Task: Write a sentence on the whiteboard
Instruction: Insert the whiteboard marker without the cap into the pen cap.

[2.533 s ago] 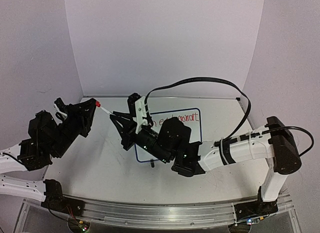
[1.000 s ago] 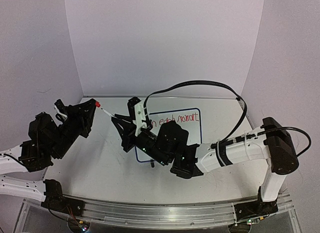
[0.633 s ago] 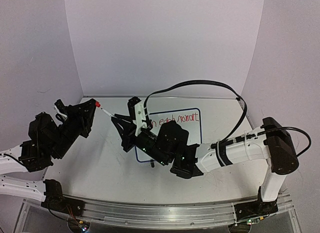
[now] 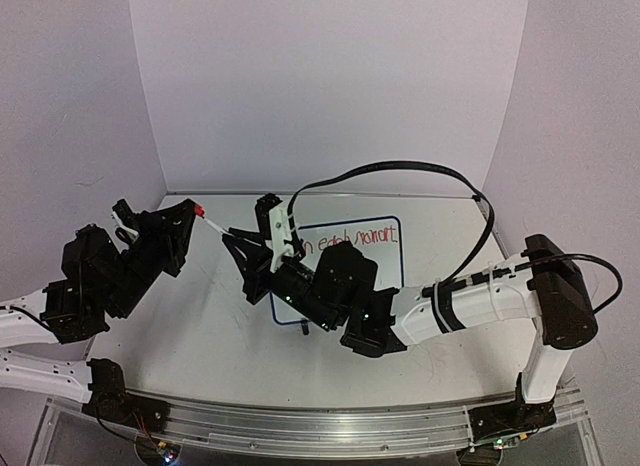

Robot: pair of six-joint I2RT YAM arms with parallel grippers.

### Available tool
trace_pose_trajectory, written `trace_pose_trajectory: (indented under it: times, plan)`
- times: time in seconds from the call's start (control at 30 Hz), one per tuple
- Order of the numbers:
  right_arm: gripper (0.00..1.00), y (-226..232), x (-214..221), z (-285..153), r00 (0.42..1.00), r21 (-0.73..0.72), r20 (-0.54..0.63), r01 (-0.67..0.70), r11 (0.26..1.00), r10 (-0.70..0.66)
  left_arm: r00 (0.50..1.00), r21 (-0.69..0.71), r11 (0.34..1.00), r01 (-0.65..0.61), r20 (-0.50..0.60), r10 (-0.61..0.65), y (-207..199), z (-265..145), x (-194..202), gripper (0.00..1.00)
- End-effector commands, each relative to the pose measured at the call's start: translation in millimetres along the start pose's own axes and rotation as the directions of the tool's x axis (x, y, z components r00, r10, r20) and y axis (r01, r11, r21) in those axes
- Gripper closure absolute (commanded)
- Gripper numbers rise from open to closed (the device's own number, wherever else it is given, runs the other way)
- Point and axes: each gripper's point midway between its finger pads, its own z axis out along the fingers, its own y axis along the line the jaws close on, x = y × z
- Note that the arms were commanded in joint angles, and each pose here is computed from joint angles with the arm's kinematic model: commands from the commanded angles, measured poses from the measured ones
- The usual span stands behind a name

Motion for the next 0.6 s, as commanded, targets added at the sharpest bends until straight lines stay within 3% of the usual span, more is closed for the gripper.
trace_pose_trajectory:
  times: [0.0, 0.57]
  plan:
    - [1.00, -0.4, -42.3, -2.6, 0.995, 0.011, 0.098, -0.031, 0.999, 0.030, 1.000, 0.023, 1.000, 0.017, 0.009, -0.018, -6.1, -1.2, -2.6, 1.00]
    - [1.00, 1.9, -40.0, -4.1, 0.995, -0.008, 0.097, -0.036, 0.999, 0.036, 1.000, 0.016, 1.000, 0.024, 0.000, -0.024, -3.0, 0.5, 0.9, 1.00]
